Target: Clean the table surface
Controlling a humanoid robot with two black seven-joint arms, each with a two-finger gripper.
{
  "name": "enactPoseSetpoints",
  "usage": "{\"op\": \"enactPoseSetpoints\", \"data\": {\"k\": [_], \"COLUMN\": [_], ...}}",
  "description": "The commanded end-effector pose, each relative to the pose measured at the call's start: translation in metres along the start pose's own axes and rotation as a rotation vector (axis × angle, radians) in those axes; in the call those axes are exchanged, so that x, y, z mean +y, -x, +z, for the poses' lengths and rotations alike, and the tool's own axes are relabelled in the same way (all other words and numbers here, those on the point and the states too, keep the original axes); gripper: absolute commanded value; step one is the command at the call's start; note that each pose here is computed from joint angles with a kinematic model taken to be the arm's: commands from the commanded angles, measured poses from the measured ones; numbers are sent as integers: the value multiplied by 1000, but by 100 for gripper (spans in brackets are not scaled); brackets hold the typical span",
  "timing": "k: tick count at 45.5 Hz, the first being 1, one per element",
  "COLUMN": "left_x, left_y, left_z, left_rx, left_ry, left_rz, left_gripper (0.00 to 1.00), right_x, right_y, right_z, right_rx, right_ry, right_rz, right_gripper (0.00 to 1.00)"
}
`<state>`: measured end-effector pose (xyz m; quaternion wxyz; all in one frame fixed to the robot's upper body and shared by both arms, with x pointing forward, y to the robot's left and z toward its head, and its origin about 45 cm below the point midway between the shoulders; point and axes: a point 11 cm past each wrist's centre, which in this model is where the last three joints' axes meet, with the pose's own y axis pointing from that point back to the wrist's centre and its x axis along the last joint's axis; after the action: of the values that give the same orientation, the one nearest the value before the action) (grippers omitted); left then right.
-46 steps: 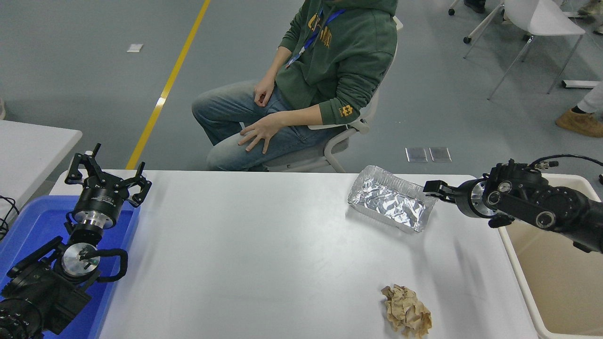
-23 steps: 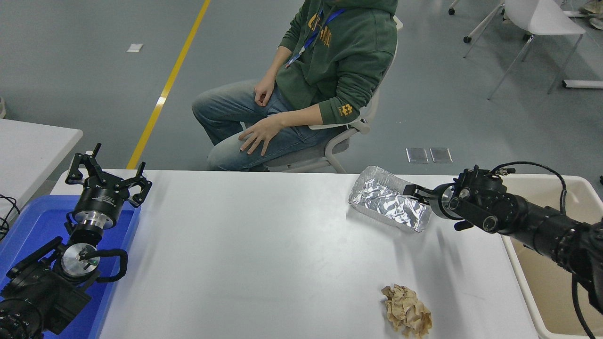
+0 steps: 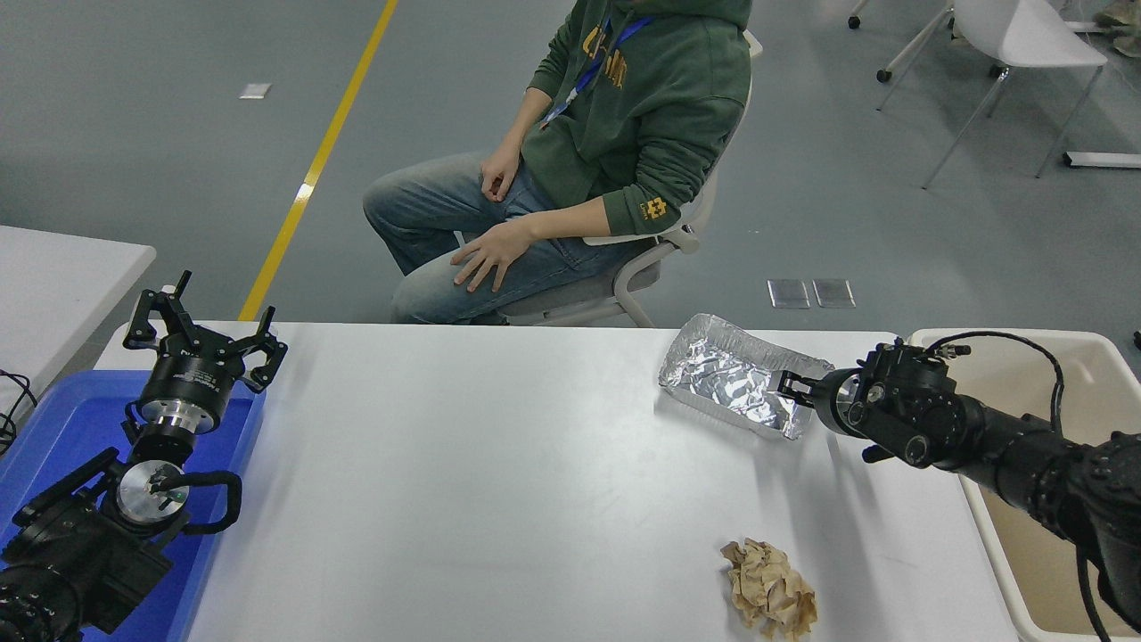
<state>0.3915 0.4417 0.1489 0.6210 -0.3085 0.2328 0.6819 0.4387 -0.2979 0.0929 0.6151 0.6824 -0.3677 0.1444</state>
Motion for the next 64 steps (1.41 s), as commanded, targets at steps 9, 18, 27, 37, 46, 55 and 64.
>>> {"op": "enactPoseSetpoints", "data": {"k": [9,18,27,37,46,55,64], "left_x": [0,0,0,0,0,0,0], "left_y": [0,0,0,0,0,0,0], "left_z": [0,0,0,0,0,0,0], "left_rx": [0,0,0,0,0,1,0], "left_ry": [0,0,0,0,0,1,0], "left_rz": [0,0,0,-1,0,-1,0], "left_gripper": [100,100,100,100,100,100,100], "right_x": [-4,-4,-5,-4,-2,3,15], "right_y": [2,0,5,-3,-10,-27,-41], "right_z": [5,7,9,9,-1,-1,-1], "right_rx": [-8,-13,-22,-25,-49,-117,-165], "right_ry": [-6,-8,-24,-27,-65,-109,-208], "right_rz": [27,33,21,38,18,16,-10], "right_gripper": [26,9,0,0,0,0,0]}}
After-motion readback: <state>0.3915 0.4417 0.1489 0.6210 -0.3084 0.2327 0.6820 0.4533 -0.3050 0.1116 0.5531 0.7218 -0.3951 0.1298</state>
